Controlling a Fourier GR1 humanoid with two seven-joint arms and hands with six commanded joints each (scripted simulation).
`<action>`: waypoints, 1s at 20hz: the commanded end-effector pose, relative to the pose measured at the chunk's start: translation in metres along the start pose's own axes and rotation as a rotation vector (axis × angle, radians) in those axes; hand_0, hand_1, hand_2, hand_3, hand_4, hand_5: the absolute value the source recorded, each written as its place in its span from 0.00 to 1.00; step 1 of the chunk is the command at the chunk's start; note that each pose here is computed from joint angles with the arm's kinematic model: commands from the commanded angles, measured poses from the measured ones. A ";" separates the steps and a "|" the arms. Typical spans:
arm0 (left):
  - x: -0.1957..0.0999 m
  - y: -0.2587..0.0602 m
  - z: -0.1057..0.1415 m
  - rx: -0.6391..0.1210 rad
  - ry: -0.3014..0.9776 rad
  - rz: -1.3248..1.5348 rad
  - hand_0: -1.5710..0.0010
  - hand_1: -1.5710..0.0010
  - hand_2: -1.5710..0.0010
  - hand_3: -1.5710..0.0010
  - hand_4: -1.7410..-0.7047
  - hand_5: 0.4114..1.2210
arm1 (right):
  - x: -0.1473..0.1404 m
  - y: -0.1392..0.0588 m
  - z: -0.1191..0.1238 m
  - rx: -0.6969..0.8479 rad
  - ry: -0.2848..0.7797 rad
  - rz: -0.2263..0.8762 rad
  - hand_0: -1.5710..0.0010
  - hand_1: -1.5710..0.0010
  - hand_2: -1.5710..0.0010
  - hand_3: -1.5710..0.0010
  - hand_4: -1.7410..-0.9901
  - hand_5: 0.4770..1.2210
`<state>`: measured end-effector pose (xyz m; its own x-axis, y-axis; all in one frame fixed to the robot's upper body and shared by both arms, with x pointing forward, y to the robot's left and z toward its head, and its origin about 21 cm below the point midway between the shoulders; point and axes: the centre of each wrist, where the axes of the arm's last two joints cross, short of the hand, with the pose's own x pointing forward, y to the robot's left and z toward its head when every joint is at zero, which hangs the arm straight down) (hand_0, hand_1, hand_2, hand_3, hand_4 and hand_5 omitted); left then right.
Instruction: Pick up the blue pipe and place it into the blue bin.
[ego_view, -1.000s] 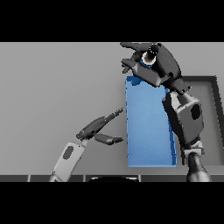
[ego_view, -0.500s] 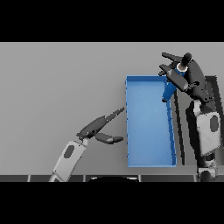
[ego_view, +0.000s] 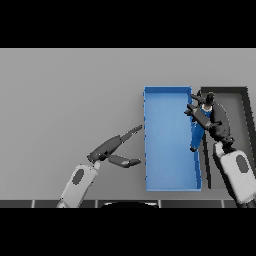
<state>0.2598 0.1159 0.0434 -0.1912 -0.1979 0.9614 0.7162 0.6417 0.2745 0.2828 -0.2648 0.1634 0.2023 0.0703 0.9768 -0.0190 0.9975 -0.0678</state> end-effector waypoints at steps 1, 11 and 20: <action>0.000 0.002 0.001 0.004 0.005 -0.009 1.00 1.00 1.00 1.00 0.82 0.01 | -0.006 0.002 0.002 -0.020 0.041 -0.003 0.00 0.00 0.00 0.03 0.00 1.00; 0.002 0.003 0.001 0.002 0.010 -0.021 1.00 1.00 1.00 1.00 0.83 0.02 | -0.045 0.010 -0.008 -0.097 0.380 0.153 0.62 0.65 0.65 0.79 0.54 1.00; 0.006 0.001 0.001 0.001 0.017 -0.014 1.00 1.00 1.00 1.00 0.83 0.02 | -0.054 0.015 -0.010 0.045 0.500 0.415 0.95 0.95 0.95 0.97 0.90 0.50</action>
<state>0.2588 0.1161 0.0493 -0.1887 -0.2200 0.9571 0.7128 0.6397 0.2876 0.2816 -0.2534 0.1076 0.6005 0.4541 0.6582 -0.2324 0.8867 -0.3998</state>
